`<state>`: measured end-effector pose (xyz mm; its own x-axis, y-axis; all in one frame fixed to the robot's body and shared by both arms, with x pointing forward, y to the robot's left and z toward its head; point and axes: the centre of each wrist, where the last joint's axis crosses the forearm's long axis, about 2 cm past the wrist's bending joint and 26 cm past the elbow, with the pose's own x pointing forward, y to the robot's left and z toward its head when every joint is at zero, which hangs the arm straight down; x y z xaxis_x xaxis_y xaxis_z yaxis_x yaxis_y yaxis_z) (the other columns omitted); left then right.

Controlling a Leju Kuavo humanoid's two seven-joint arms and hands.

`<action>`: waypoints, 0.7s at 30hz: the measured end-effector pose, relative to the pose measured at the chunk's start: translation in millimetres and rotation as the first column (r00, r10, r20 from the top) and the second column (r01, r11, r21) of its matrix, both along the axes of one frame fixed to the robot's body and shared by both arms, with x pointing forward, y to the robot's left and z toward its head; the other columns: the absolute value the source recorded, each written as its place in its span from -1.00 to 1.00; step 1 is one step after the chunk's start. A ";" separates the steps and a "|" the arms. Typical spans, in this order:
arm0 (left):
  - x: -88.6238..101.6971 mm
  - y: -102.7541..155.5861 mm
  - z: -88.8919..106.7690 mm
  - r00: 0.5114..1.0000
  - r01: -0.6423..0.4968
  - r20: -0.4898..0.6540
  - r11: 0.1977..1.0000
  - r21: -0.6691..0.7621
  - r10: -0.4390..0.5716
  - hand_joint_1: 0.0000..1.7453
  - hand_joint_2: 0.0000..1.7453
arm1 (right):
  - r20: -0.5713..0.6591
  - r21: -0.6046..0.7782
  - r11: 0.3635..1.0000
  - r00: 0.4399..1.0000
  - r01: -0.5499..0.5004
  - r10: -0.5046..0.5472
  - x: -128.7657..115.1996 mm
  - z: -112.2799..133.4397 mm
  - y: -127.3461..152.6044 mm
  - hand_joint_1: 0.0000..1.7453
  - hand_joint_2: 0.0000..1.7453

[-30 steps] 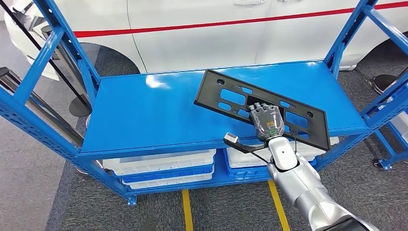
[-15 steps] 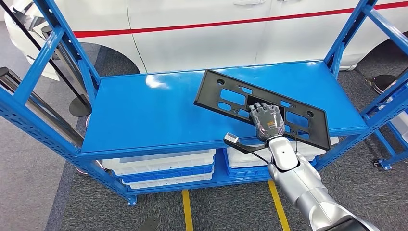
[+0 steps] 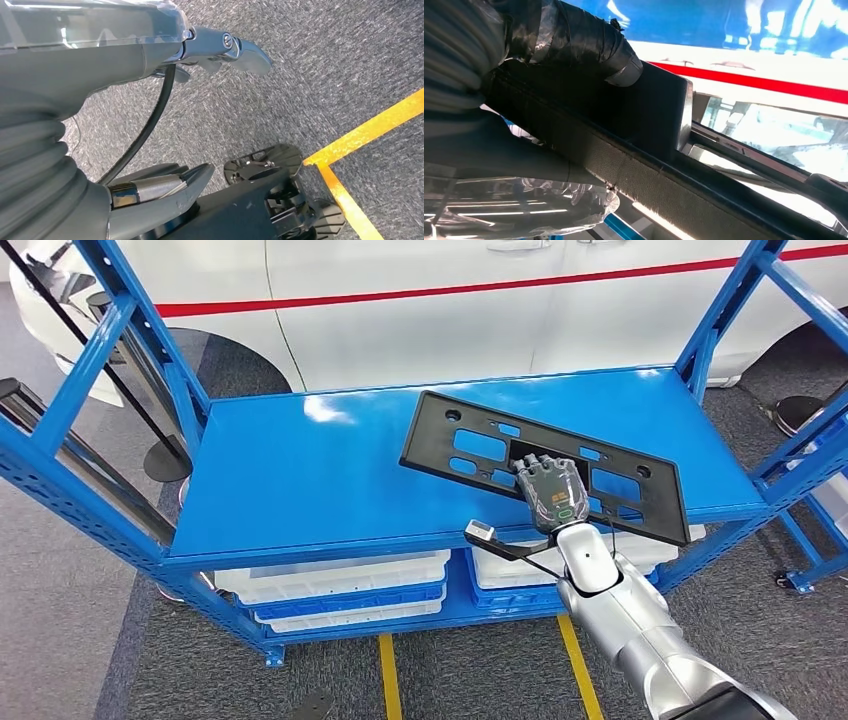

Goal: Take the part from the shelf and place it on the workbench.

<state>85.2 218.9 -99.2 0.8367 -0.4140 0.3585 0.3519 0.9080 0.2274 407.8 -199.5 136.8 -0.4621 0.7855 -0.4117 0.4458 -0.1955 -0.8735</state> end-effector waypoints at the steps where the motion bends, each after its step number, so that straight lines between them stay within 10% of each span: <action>1: 0.0 0.0 0.0 1.000 0.000 -0.001 1.000 0.001 0.000 -1.00 1.00 | -0.002 -0.004 1.000 1.000 0.001 -0.001 -0.2 -0.7 -0.2 1.00 1.00; 21: 3.4 -2.2 1.0 1.000 0.005 0.001 1.000 0.007 -0.005 -1.00 1.00 | -0.004 -0.067 0.998 1.000 -0.010 0.010 5.8 1.4 -8.4 1.00 1.00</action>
